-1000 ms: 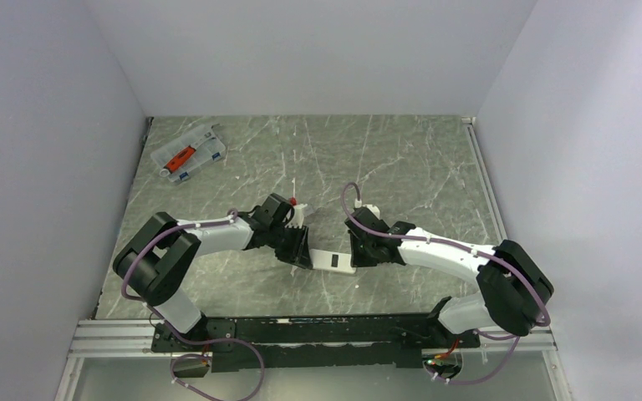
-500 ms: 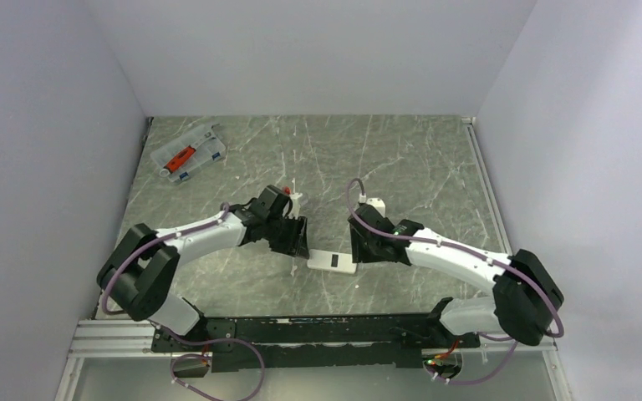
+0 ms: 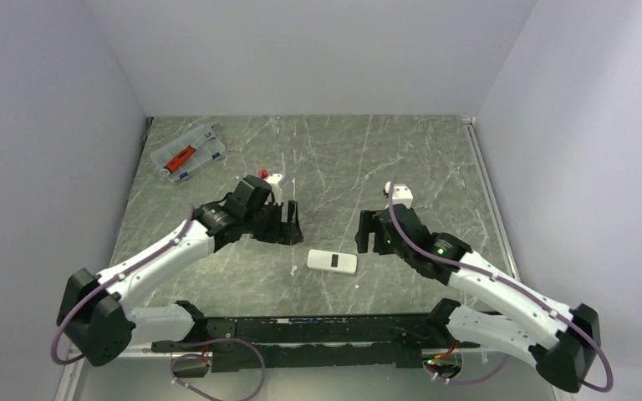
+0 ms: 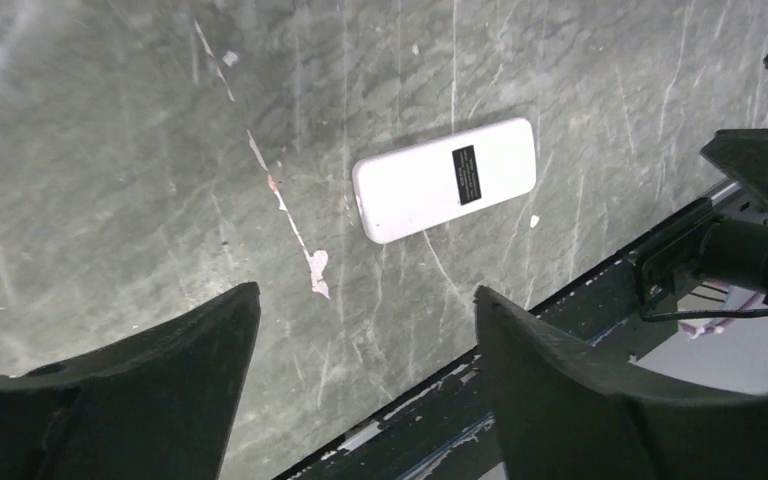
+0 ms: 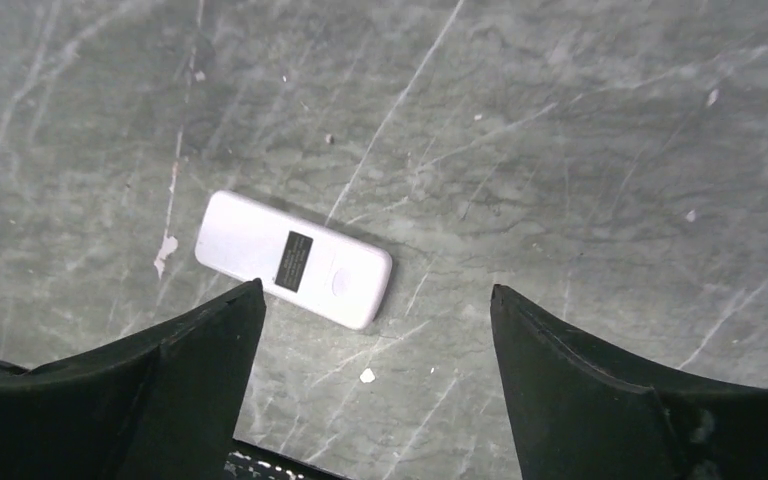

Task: Load the batteries into the remote control
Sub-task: Reset both arms

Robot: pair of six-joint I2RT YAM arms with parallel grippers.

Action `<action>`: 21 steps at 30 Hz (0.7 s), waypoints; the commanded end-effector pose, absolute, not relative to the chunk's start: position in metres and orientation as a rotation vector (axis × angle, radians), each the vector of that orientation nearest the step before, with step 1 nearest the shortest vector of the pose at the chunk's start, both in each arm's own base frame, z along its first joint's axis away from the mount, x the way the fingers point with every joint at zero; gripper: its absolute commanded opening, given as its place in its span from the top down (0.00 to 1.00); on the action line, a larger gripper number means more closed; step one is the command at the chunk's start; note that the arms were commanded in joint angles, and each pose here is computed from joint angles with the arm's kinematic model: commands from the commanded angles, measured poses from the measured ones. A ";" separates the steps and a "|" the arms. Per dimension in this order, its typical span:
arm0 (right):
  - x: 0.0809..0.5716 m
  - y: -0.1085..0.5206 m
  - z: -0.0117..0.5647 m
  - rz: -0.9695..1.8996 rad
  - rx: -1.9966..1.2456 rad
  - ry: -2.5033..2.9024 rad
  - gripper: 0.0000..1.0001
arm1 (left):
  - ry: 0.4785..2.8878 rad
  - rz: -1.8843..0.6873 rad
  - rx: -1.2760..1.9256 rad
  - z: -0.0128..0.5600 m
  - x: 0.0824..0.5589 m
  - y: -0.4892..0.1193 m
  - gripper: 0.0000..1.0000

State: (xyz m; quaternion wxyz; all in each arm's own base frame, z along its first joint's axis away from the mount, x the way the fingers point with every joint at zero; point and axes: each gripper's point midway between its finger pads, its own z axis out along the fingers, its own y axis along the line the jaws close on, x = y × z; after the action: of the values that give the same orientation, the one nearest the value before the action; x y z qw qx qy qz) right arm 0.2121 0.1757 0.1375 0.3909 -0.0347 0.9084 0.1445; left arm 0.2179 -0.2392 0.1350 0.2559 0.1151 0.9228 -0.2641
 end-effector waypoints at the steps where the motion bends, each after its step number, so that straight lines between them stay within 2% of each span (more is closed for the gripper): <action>1: 0.213 0.153 0.158 0.321 -0.072 2.202 0.13 | 2.439 -0.644 0.235 0.170 0.221 -0.222 0.02; 9: 0.207 0.133 0.193 0.347 -0.014 2.090 0.00 | 2.372 -0.608 0.191 0.203 0.209 -0.198 0.01; 15: 0.203 0.122 0.219 0.380 0.026 2.012 0.00 | 2.329 -0.617 0.218 0.219 0.195 -0.185 0.01; 21: 0.197 0.107 0.236 0.376 0.060 1.956 0.00 | 2.228 -0.523 0.173 0.233 0.189 -0.153 0.01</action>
State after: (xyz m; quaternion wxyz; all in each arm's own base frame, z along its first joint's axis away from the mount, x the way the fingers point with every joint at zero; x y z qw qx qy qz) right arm 0.1977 0.1212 0.2109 0.5123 0.0099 0.8433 0.1621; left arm 0.1898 -0.1754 0.2124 0.3584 0.0746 0.9014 -0.2310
